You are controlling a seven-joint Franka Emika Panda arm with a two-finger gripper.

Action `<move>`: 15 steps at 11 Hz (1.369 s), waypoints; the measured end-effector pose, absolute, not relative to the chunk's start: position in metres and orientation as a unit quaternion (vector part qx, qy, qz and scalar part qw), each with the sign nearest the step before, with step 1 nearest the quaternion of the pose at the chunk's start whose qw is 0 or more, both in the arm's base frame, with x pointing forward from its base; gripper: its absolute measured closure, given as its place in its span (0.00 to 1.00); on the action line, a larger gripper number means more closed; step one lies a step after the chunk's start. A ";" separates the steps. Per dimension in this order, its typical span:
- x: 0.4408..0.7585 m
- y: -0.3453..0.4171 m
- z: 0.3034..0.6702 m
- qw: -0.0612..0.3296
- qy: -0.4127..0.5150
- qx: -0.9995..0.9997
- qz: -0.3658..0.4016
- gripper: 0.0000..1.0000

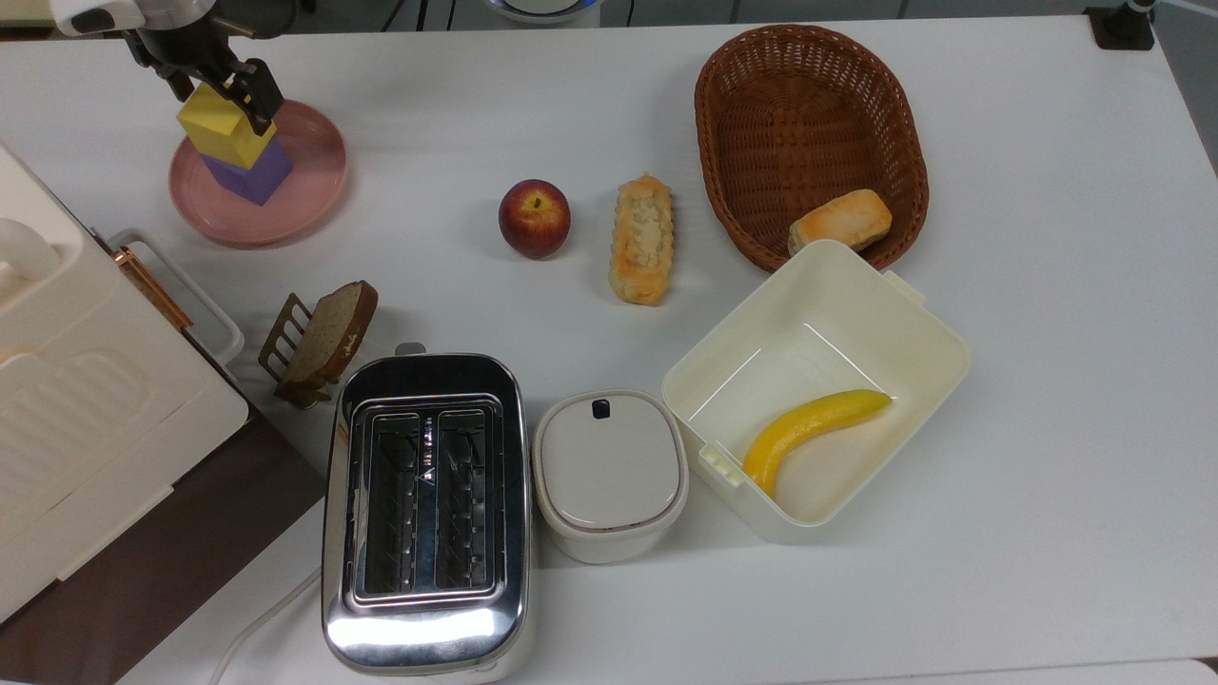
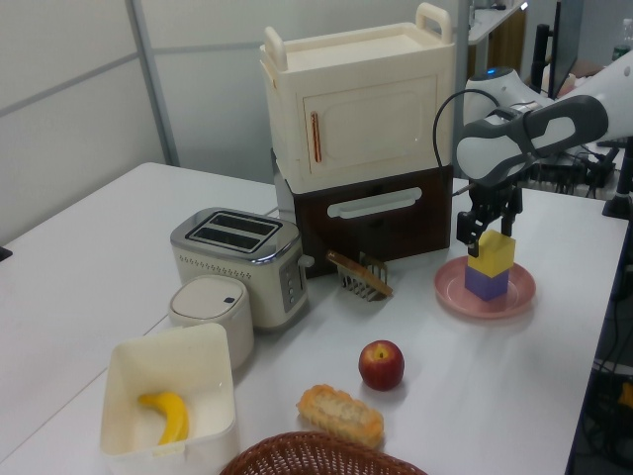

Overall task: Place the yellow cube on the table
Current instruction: 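Close the gripper on the yellow cube and lift it, then carry the yellow cube off the plate toward the apple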

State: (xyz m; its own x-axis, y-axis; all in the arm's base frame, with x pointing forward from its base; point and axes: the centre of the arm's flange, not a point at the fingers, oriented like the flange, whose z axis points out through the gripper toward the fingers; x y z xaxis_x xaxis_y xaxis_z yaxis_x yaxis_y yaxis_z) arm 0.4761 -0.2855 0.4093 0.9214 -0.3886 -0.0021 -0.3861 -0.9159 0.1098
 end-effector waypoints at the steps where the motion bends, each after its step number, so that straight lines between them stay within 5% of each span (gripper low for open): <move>1: 0.476 -0.285 0.408 0.053 -0.198 0.979 -0.013 0.23; 3: 0.476 -0.285 0.410 0.054 -0.198 0.979 -0.011 0.41; 7: 0.478 -0.282 0.411 0.054 -0.194 0.979 -0.010 0.41; 15: 0.552 -0.117 0.434 0.051 -0.210 0.976 0.033 0.41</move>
